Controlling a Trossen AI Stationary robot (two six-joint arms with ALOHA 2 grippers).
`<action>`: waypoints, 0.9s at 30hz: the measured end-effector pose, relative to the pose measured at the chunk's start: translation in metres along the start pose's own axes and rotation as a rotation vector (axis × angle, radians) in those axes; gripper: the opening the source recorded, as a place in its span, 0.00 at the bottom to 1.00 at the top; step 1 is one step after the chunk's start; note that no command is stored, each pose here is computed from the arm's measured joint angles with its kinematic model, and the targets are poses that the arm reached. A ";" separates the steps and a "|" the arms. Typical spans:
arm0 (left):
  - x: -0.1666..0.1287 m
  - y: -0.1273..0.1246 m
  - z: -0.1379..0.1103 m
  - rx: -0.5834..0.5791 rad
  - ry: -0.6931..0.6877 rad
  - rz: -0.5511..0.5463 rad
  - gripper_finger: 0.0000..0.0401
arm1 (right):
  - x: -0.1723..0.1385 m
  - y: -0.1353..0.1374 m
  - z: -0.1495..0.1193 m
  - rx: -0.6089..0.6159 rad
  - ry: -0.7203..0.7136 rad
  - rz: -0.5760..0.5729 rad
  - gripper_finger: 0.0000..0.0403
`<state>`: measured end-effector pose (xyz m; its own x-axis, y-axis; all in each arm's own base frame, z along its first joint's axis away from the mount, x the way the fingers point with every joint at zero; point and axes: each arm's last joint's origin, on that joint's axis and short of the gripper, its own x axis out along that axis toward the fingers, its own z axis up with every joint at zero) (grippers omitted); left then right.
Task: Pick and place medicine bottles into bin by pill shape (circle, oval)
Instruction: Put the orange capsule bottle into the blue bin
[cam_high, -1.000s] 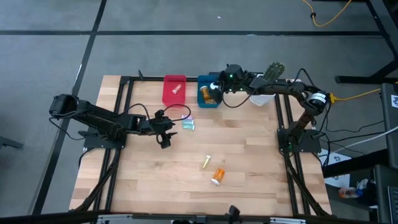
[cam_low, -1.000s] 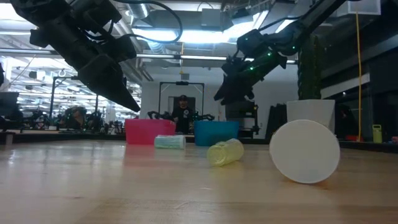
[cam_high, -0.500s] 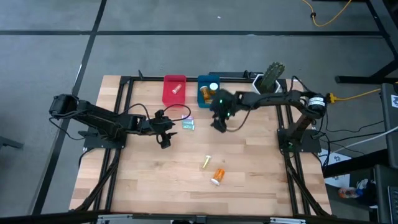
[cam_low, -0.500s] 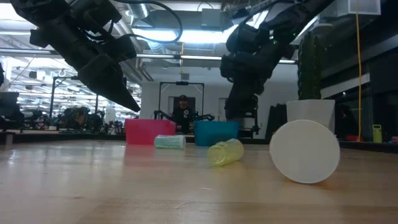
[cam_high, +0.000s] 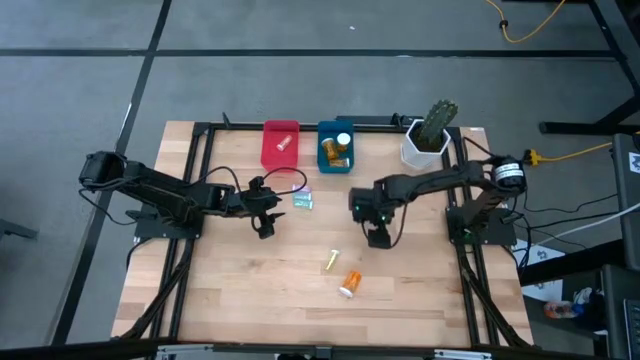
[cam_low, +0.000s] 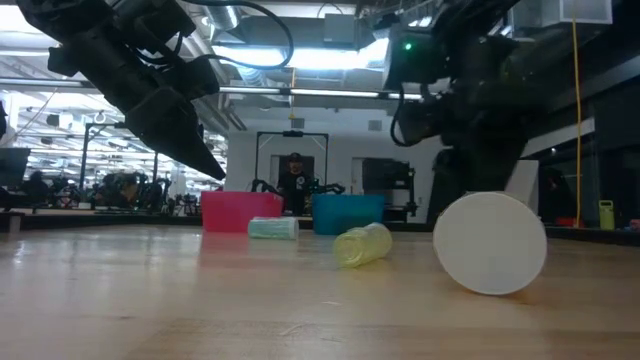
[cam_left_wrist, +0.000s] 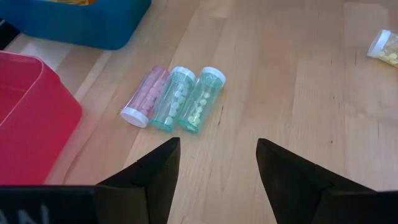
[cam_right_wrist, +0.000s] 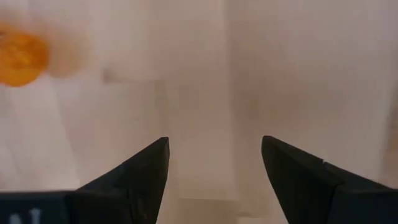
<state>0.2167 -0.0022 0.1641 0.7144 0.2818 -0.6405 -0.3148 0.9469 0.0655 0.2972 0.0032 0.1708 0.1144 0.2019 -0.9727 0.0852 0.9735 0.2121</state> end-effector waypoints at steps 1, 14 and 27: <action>0.000 0.000 0.000 0.000 0.000 0.000 0.51 | 0.001 0.006 -0.001 0.001 0.003 0.010 0.64; 0.000 0.000 0.000 0.000 0.000 0.000 0.51 | 0.013 0.105 0.005 -0.467 -0.274 0.150 0.64; 0.000 0.000 0.000 -0.001 -0.001 0.000 0.51 | 0.016 0.134 -0.001 -0.725 -0.376 0.049 0.64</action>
<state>0.2167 -0.0022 0.1642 0.7148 0.2820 -0.6400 -0.3153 0.9468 0.0649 0.3093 0.1369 0.1833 0.4364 0.3224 -0.8400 -0.5752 0.8179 0.0151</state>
